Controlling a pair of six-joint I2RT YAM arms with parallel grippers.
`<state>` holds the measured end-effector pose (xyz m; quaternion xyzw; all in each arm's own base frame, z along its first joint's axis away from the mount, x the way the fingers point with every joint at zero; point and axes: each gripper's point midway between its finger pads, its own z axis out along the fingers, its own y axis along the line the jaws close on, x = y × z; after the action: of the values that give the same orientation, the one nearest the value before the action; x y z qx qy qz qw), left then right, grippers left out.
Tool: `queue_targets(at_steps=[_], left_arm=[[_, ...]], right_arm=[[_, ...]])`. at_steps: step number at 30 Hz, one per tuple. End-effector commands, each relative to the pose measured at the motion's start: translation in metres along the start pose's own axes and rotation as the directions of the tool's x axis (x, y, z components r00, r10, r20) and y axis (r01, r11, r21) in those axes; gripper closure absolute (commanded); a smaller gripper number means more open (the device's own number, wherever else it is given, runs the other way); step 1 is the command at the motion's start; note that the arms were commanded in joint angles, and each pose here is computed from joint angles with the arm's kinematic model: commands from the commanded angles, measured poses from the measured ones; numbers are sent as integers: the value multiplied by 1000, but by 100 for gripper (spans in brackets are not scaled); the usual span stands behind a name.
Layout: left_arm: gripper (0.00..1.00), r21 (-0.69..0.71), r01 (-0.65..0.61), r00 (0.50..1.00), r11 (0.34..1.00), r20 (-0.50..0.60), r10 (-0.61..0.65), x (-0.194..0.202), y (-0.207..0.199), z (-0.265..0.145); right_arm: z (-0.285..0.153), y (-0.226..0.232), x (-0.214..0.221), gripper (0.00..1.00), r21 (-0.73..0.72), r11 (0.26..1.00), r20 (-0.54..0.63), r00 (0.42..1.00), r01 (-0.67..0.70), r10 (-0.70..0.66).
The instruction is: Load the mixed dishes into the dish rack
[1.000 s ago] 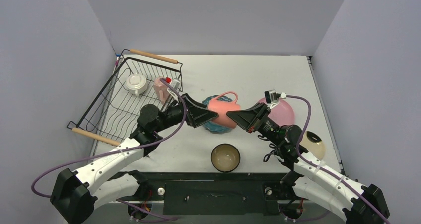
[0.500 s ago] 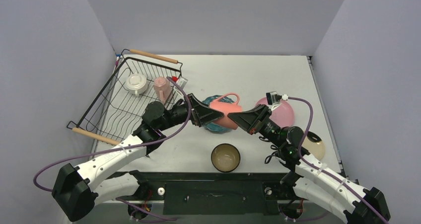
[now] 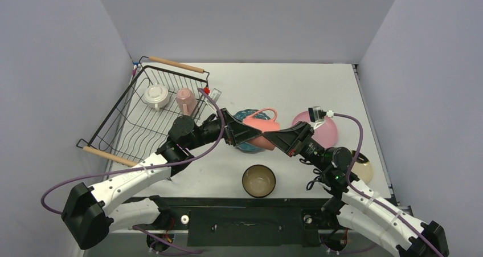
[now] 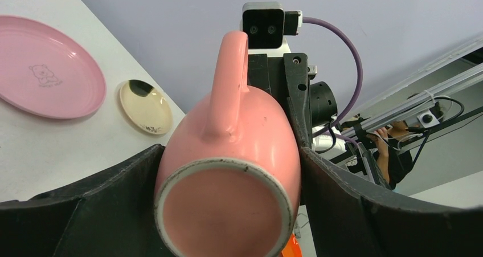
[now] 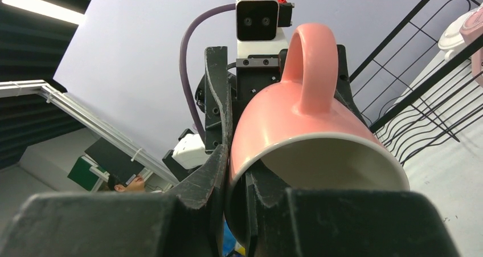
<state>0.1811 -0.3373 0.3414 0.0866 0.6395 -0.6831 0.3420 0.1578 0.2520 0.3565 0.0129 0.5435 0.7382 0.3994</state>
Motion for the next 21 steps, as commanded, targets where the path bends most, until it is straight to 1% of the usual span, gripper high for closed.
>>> queue_targets(at_steps=[1,2,4,5,6,7,8,9,10,11,12,13,14,16,18,21], left_arm=[[28,99,-56,998,993,16,55,-11,-35,5],[33,102,-57,998,993,14,56,-10,-35,5],[52,114,-62,998,991,10,62,-9,-37,4],[58,126,-71,997,989,10,70,-9,-39,4],[69,139,-76,997,987,0,77,-8,-41,3],[75,153,-90,996,984,2,91,-8,-45,2],[88,160,-100,995,982,-2,101,-8,-47,1],[94,156,-118,993,981,0,120,-9,-48,0],[100,152,-127,992,980,3,128,-9,-49,-1],[100,143,-148,989,979,8,148,-11,-50,-3],[100,145,-161,987,976,12,160,-12,-52,-4],[100,143,-185,983,972,26,183,-15,-55,-7],[100,138,-196,981,971,34,193,-17,-57,-8],[100,97,-217,976,971,40,214,-21,-56,-12],[100,66,-239,971,969,44,236,-27,-59,-15],[100,34,-280,959,959,55,278,-37,-63,-19]], right_arm=[[0,34,-15,100,-110,992,65,996,68,-61],[0,34,-14,100,-111,992,64,996,65,-58],[-1,34,-14,100,-110,992,64,996,63,-56],[-1,33,-13,100,-107,992,63,996,62,-55],[-1,33,-14,100,-106,992,65,996,64,-57],[-1,32,-13,100,-102,993,64,996,65,-59],[-1,31,-13,94,-95,993,66,996,71,-65],[-3,28,-14,91,-79,994,70,995,71,-65],[-3,26,-14,84,-68,994,74,994,80,-75],[-6,25,-16,79,-57,994,86,993,90,-85],[-7,23,-16,65,-45,995,89,992,91,-87],[-8,20,-17,58,-26,995,97,991,98,-95],[-9,19,-18,45,-17,995,99,990,102,-100],[-10,14,-19,33,13,994,99,989,111,-112],[-12,10,-18,27,43,991,91,988,123,-127],[-13,3,-17,24,89,986,75,987,138,-145]])
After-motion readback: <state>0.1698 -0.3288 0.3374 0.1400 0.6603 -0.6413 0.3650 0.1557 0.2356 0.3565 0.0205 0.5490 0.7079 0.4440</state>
